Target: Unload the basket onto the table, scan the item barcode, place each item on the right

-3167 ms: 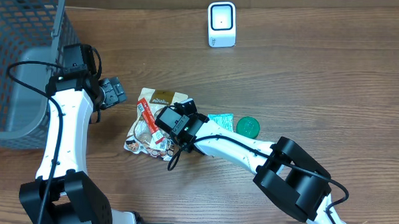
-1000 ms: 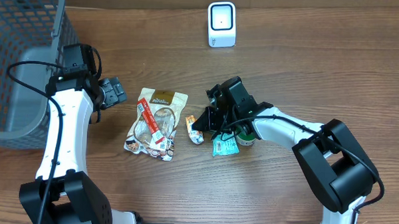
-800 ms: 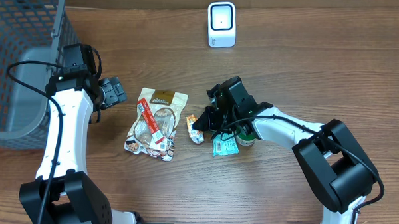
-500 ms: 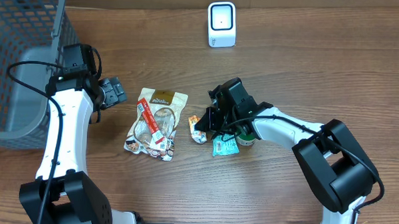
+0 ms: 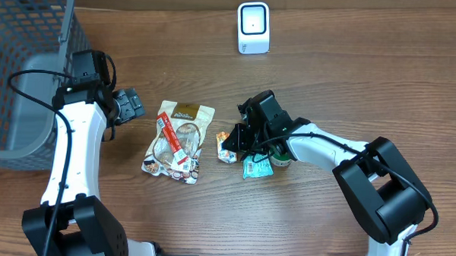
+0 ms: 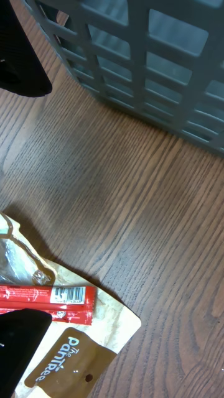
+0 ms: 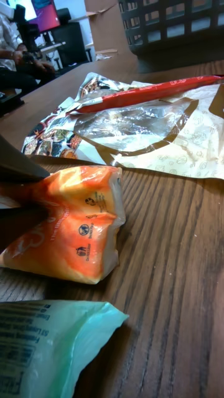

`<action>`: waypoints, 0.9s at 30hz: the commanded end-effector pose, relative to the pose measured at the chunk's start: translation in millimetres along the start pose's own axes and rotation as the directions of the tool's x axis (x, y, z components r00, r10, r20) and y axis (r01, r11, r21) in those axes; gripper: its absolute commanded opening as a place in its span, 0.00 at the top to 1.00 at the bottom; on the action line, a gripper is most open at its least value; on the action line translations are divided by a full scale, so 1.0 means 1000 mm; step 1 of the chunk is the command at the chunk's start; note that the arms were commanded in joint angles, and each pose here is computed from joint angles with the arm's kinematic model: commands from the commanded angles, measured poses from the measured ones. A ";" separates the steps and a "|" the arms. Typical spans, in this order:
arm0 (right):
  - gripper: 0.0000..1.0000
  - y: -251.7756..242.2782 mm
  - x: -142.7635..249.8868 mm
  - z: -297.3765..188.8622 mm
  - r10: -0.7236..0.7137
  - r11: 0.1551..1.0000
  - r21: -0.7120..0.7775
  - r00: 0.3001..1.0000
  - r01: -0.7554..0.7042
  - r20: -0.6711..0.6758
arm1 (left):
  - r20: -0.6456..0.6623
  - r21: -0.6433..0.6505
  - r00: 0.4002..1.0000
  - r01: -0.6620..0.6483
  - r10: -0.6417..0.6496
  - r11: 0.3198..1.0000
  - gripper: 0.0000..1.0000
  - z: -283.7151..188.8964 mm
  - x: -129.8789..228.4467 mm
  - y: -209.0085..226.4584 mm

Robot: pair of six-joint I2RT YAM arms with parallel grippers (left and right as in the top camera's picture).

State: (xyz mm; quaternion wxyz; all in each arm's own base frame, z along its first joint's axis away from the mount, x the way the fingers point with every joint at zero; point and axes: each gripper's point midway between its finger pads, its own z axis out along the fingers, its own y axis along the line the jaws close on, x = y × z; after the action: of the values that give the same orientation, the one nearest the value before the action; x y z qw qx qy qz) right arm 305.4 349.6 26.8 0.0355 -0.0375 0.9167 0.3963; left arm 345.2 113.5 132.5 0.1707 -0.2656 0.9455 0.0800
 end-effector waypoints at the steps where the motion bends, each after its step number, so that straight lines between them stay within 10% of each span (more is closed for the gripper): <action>1: 0.84 -0.008 0.002 0.005 0.008 1.000 0.022 1.000 -0.008 -0.002 | 0.016 -0.009 1.000 -0.011 0.011 1.000 0.00 -0.004 -0.003 0.001; 18: 0.96 0.045 -0.003 -0.006 0.017 0.985 -0.173 1.000 -0.019 -0.013 | 0.016 -0.009 1.000 -0.011 0.011 1.000 0.00 -0.004 -0.003 0.001; 27: 0.97 0.029 0.004 0.022 0.038 0.998 -0.046 0.998 -0.035 0.053 | 0.016 -0.009 1.000 -0.011 0.011 1.000 0.00 -0.004 -0.003 0.001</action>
State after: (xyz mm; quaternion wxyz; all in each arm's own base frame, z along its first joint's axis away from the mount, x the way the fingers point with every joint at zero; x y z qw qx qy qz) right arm 301.5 382.1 44.5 0.0460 -0.0259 0.8986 0.4356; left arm 345.2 113.5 132.5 0.1707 -0.2656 0.9455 0.0800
